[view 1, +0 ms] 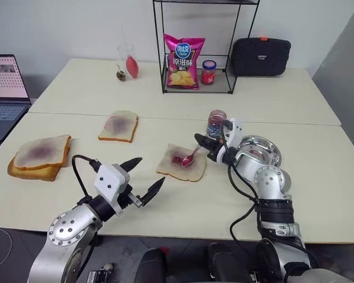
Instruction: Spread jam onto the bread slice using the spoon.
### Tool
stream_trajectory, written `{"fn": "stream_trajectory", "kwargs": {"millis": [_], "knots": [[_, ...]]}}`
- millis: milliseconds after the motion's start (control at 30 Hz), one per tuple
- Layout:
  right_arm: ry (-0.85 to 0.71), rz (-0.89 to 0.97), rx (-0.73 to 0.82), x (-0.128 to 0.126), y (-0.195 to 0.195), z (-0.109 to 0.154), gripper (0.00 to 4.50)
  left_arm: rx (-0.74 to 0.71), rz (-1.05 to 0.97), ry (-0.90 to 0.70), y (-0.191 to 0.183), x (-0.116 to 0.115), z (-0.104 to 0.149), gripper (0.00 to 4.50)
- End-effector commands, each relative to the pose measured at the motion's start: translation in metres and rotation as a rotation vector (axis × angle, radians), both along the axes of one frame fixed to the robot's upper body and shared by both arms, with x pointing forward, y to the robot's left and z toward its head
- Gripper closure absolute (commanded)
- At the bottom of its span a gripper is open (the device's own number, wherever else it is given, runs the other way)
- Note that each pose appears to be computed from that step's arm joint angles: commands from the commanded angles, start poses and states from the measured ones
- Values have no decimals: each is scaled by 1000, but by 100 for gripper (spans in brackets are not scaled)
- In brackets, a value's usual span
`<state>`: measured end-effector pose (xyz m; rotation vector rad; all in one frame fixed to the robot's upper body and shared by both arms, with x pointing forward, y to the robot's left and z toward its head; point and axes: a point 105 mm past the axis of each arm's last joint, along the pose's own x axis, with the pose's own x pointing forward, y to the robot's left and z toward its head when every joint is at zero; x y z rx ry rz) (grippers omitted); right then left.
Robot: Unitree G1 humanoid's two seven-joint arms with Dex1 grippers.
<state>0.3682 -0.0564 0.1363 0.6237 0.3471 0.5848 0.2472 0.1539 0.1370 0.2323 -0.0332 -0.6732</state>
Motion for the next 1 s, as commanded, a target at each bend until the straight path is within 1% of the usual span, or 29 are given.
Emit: {"fn": "stream_trajectory", "kwargs": {"millis": [33,133,200,267,333,400,433,500,567,667,733,800,833,933,1000], "knots": [[-102,72,145,-13,4,42,448,2,-28,-22,-1,5,6,0],[-143,106,182,-21,5,58,448,2,-42,-21,-1,7,7,0],[-198,93,180,-27,-5,77,448,24,-109,-8,-4,12,15,0],[-243,48,162,-30,-20,90,448,12,-173,19,-7,23,30,0],[-279,-42,119,-31,-44,99,448,44,-283,49,-15,32,46,0],[-295,-132,74,-31,-65,104,448,89,-375,81,-22,36,57,0],[-294,-165,60,-31,-71,105,448,107,-402,96,-25,37,59,0],[-300,-270,17,-33,-96,108,448,203,-511,107,-35,37,64,0],[-301,-352,-15,-36,-115,109,448,260,-591,110,-43,38,67,0],[-275,-468,-95,-44,-147,97,448,337,-661,64,-63,52,68,0],[-249,-520,-108,-47,-161,88,448,338,-673,28,-79,63,69,0],[-203,-590,-120,-45,-175,71,448,337,-684,-11,-99,74,63,0],[-193,-607,-125,-45,-179,67,448,339,-690,-21,-105,76,61,0],[-167,-598,-123,-40,-180,50,448,365,-719,-18,-119,81,43,0],[-158,-598,-118,-38,-183,40,448,361,-725,-23,-125,83,39,0]]}}
